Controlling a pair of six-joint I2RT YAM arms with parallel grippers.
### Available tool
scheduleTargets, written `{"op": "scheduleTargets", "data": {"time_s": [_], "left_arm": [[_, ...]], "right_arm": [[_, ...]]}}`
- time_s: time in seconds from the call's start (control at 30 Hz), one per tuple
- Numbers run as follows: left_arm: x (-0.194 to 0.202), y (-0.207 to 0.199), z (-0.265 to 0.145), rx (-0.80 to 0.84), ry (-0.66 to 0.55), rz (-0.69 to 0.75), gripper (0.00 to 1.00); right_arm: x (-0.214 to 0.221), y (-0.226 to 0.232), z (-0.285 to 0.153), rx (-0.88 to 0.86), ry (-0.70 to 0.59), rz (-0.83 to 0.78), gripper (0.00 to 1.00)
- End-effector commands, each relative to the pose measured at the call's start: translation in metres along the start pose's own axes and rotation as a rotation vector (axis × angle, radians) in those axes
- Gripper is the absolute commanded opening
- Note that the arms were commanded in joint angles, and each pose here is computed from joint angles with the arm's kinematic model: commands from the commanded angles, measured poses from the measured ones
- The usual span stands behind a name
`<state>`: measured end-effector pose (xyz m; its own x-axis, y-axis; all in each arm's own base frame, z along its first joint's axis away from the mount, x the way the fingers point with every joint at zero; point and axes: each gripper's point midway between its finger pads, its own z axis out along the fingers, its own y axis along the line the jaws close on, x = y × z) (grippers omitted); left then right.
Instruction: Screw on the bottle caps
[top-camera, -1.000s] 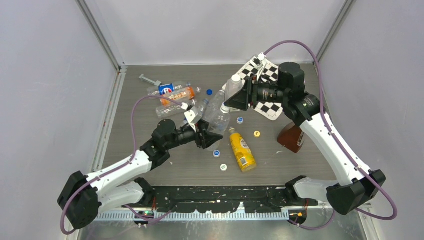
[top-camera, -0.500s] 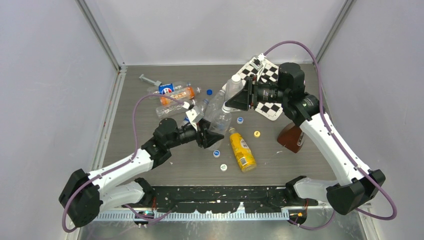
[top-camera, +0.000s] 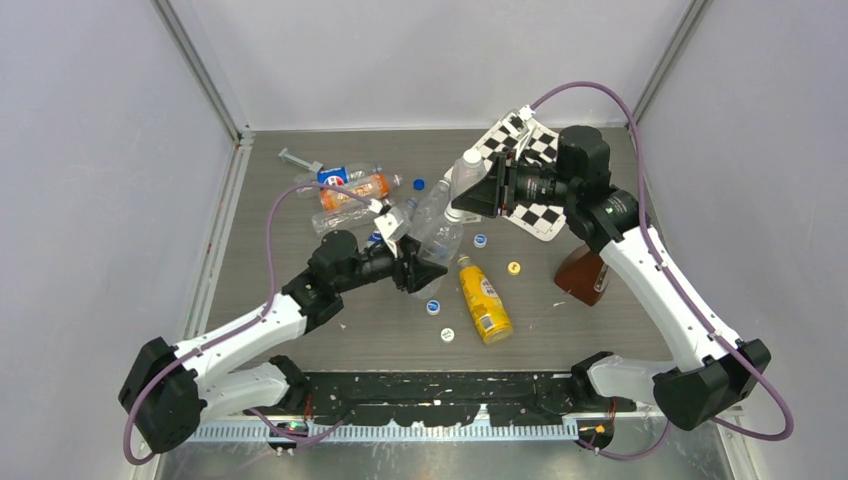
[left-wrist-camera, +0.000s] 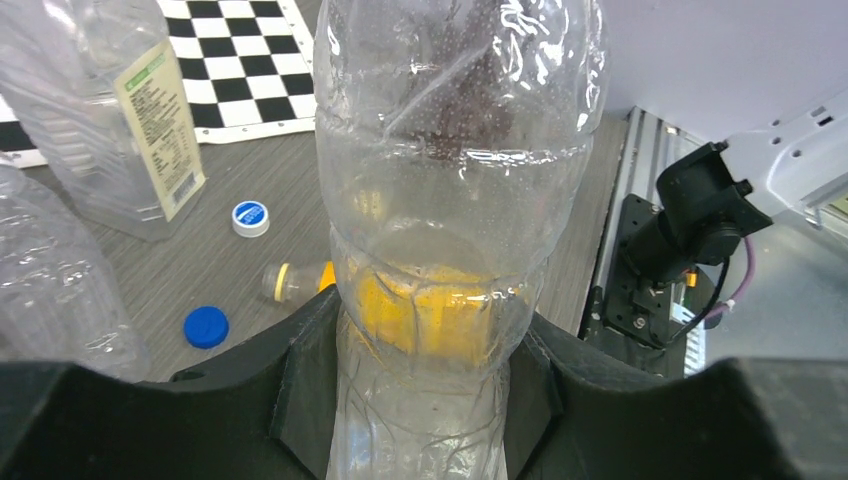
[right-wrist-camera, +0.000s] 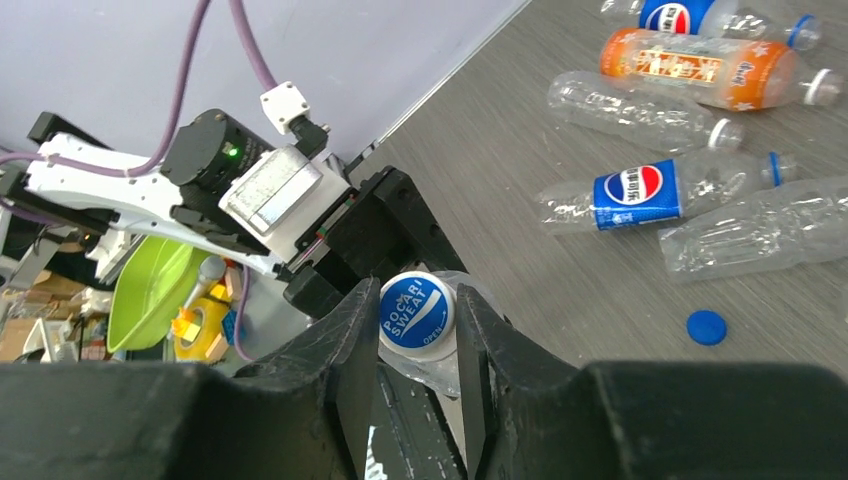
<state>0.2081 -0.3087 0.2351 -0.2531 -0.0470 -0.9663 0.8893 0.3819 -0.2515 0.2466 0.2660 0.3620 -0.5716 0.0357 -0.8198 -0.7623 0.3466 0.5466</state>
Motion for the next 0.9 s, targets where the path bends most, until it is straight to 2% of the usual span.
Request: {"op": "scheduleTargets", "data": {"time_s": [0.0,0.13,0.27,0.4,0.43,0.47,0.53,0.57,0.6,0.7,0.73,0.77,0.87], "left_arm": [[-0.058,0.008,0.003,-0.078,-0.107,0.1,0.0],[-0.066,0.036,-0.003,-0.231,-0.089,0.191,0.0],[-0.062,0.062,-0.014,-0.37,-0.003,0.318,0.0],[-0.056,0.067,-0.021,-0.37,0.089,0.431,0.0],[-0.054,0.066,-0.023,-0.359,0.108,0.456,0.0],[-0.052,0.065,-0.025,-0.347,0.123,0.476,0.0],[-0.04,0.062,-0.029,-0.312,0.174,0.487,0.0],[-0.035,0.061,-0.03,-0.289,0.188,0.483,0.0],[-0.031,0.059,-0.031,-0.266,0.198,0.478,0.0],[-0.016,0.055,-0.035,-0.193,0.235,0.452,0.0],[-0.012,0.051,-0.036,-0.151,0.247,0.443,0.0],[-0.008,0.05,-0.038,-0.124,0.26,0.434,0.0],[0.002,0.043,-0.043,-0.038,0.307,0.415,0.0]], "right_arm": [[0.005,0.001,-0.003,0.061,-0.006,0.045,0.16],[0.001,-0.008,-0.002,0.141,-0.087,0.177,0.12],[0.006,-0.011,0.001,0.158,-0.136,0.344,0.11],[0.009,-0.005,-0.002,0.159,-0.127,0.41,0.14],[0.008,-0.004,-0.006,0.164,-0.125,0.37,0.17],[0.007,-0.002,-0.01,0.184,-0.114,0.355,0.24],[0.009,0.0,-0.022,0.22,-0.077,0.221,0.37],[0.016,0.0,-0.027,0.239,-0.044,0.208,0.41],[0.013,0.003,-0.032,0.24,-0.036,0.125,0.49],[0.021,0.008,-0.047,0.251,0.01,-0.006,0.59],[0.021,0.011,-0.053,0.246,0.012,-0.077,0.66],[0.027,0.012,-0.055,0.236,0.036,-0.1,0.69],[0.037,0.017,-0.065,0.181,0.063,-0.333,0.7]]}}
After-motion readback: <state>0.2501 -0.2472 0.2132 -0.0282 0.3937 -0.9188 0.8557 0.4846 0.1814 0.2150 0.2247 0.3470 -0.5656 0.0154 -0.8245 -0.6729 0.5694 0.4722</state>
